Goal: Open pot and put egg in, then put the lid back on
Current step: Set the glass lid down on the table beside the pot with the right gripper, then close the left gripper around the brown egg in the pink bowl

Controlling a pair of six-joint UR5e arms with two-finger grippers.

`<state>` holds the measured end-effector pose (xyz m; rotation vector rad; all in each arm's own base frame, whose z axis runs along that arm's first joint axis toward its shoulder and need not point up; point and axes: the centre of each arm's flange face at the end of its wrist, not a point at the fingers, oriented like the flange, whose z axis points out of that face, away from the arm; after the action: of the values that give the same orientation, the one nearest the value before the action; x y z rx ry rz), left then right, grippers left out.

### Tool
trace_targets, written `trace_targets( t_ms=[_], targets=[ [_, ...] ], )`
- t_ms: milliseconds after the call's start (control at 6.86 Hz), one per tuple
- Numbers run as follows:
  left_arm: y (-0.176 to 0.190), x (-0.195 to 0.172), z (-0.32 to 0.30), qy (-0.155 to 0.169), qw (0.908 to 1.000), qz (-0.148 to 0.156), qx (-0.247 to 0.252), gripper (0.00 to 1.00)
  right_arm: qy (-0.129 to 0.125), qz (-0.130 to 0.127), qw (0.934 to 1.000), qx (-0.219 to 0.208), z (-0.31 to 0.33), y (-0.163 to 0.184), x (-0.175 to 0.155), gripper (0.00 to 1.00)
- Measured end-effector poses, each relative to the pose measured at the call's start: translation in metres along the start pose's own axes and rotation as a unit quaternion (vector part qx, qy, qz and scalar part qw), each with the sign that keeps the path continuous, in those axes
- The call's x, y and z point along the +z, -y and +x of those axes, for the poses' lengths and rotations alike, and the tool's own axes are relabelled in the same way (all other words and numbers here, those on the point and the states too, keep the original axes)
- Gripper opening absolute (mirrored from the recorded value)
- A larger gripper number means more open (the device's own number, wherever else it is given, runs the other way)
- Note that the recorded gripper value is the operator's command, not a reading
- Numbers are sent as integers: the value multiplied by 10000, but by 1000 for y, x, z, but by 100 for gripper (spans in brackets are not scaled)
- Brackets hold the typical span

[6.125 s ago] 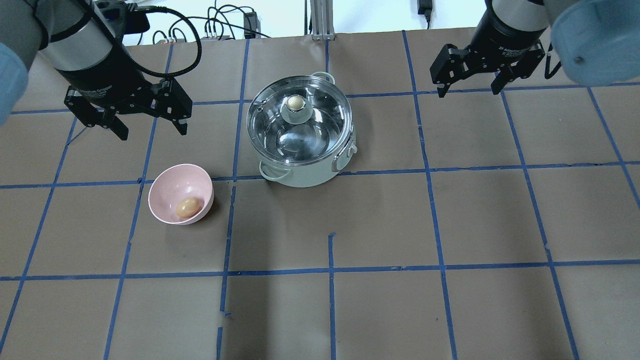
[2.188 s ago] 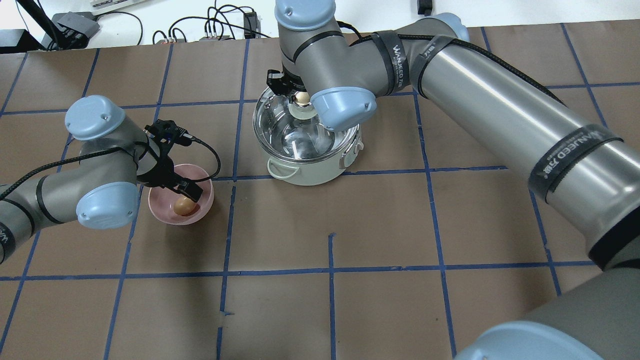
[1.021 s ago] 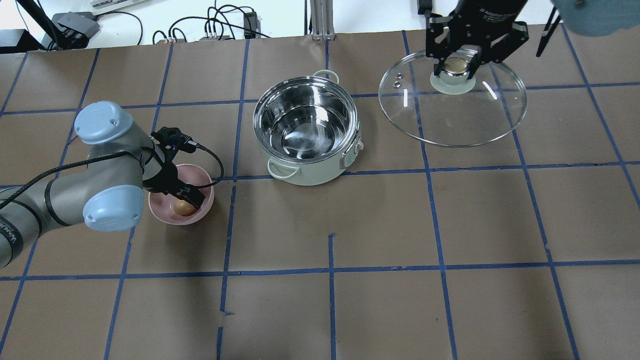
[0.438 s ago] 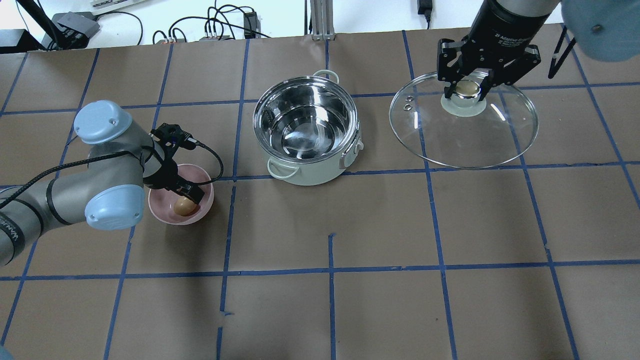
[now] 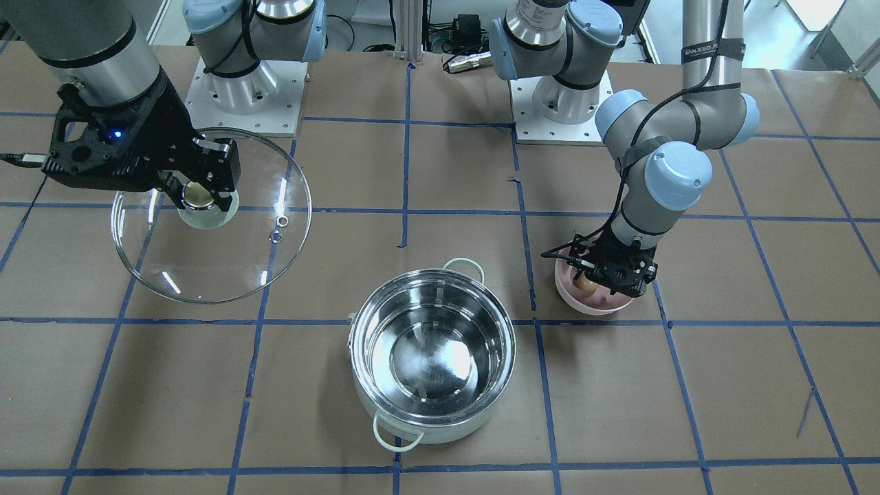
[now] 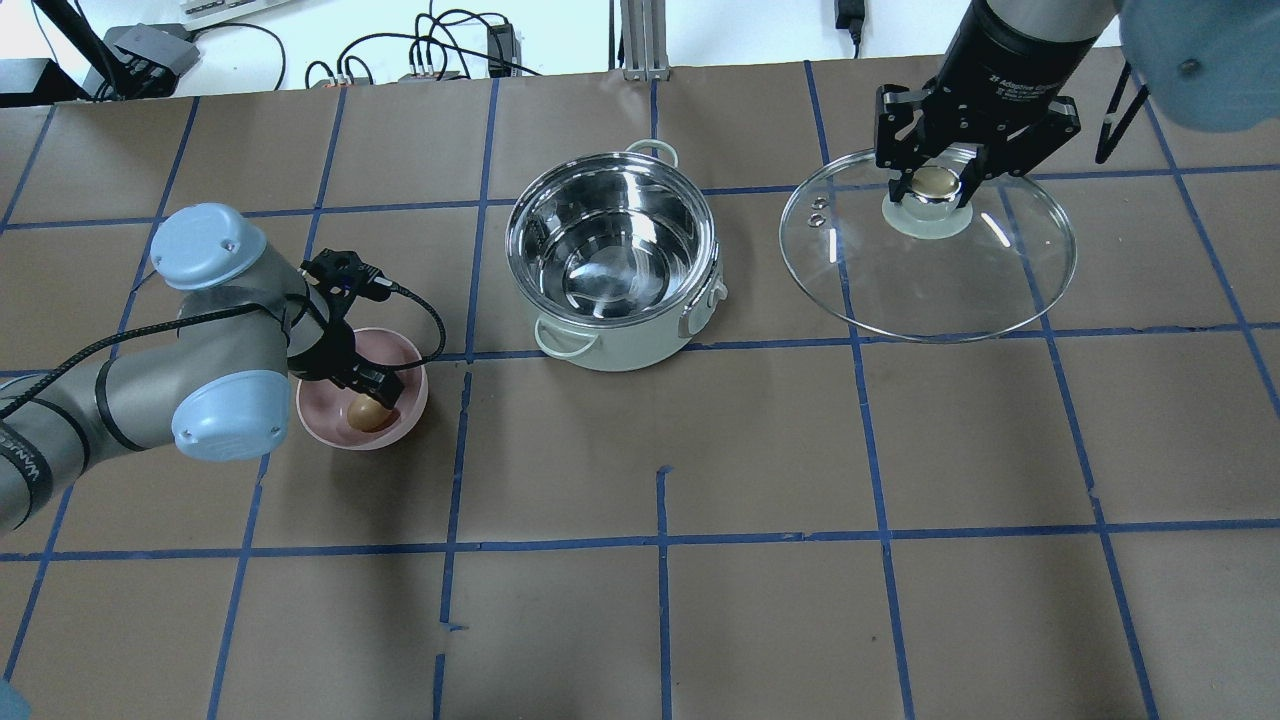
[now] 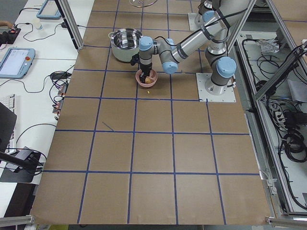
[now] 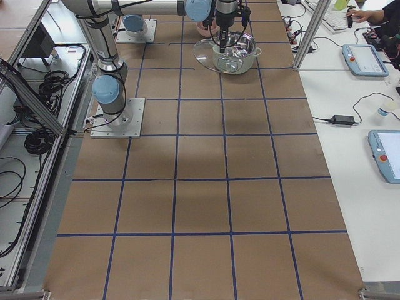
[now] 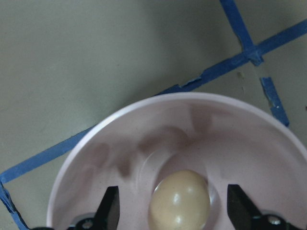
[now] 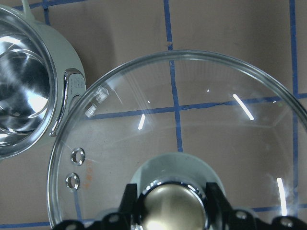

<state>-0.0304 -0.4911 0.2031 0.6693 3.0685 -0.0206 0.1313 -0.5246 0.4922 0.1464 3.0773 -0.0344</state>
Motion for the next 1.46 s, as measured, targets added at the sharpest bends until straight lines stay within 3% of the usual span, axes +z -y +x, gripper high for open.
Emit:
trace_targets(
  t_ms=[292, 729, 1021, 1458],
  targets=[
    [0, 0, 0, 9, 10000, -10, -19, 57, 3, -1, 10000, 4, 0, 0, 0, 8],
    [0, 1, 0, -1, 10000, -21, -21, 52, 12, 94, 9999, -48, -1, 1, -3, 8],
    [-1, 2, 0, -9, 10000, -35, -35, 55, 41, 274, 9993, -245, -2, 6, -5, 8],
    [-3, 3, 0, 16, 10000, -79, -52, 75, 50, 428, 9986, -316, -3, 11, -5, 9]
  ],
)
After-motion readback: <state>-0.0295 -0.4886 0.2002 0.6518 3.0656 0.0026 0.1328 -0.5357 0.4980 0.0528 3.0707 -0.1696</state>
